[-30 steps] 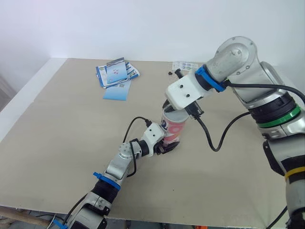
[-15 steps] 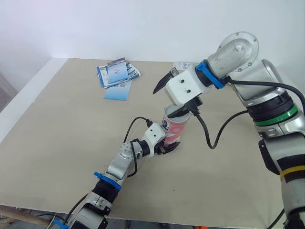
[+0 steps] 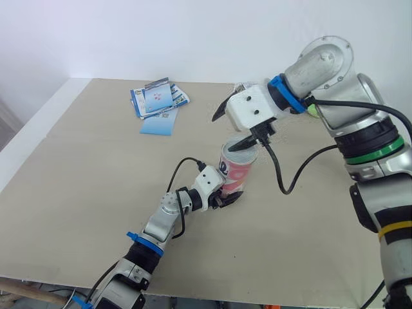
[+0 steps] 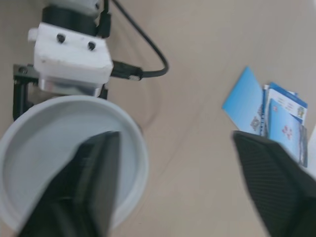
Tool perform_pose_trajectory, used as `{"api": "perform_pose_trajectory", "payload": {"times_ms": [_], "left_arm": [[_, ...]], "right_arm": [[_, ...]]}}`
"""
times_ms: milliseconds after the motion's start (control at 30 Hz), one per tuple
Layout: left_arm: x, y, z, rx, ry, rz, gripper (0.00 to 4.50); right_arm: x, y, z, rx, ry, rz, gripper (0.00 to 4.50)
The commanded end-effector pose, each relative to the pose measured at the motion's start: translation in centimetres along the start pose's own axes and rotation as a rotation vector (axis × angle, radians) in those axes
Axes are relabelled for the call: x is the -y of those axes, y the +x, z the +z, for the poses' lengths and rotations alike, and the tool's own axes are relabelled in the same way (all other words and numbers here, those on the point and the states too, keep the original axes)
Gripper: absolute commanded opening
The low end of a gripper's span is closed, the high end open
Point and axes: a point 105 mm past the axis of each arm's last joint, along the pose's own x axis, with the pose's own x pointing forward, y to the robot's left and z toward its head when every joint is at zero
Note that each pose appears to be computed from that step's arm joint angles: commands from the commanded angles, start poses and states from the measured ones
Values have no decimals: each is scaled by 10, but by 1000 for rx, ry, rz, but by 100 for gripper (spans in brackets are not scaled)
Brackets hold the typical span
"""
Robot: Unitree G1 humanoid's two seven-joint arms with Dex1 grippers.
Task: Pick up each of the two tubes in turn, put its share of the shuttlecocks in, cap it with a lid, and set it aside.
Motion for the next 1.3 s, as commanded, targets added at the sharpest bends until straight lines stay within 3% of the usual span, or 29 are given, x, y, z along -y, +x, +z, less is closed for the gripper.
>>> {"api": "perform_pose_trajectory", "payload": {"times_ms": [33, 100, 167, 200, 267, 1300], "left_arm": [[6, -2, -17, -59, -34, -10, 323], [6, -2, -17, -58, -37, -11, 323], [6, -2, -17, -58, -37, -11, 323], [6, -1, -17, -59, -37, -12, 323], [6, -1, -17, -59, -36, -13, 323], [4, -1, -16, -60, -33, -8, 323]], "right_arm": [[7, -26, 8, 37, 31, -37, 210], [6, -27, 8, 46, 54, -32, 129], [-2, -25, 5, 42, 81, -3, 108], [-7, -24, 3, 36, 93, 18, 41], [-18, -17, -1, 25, 113, 62, 10], [-54, 28, -5, 68, 200, 240, 10]]}}
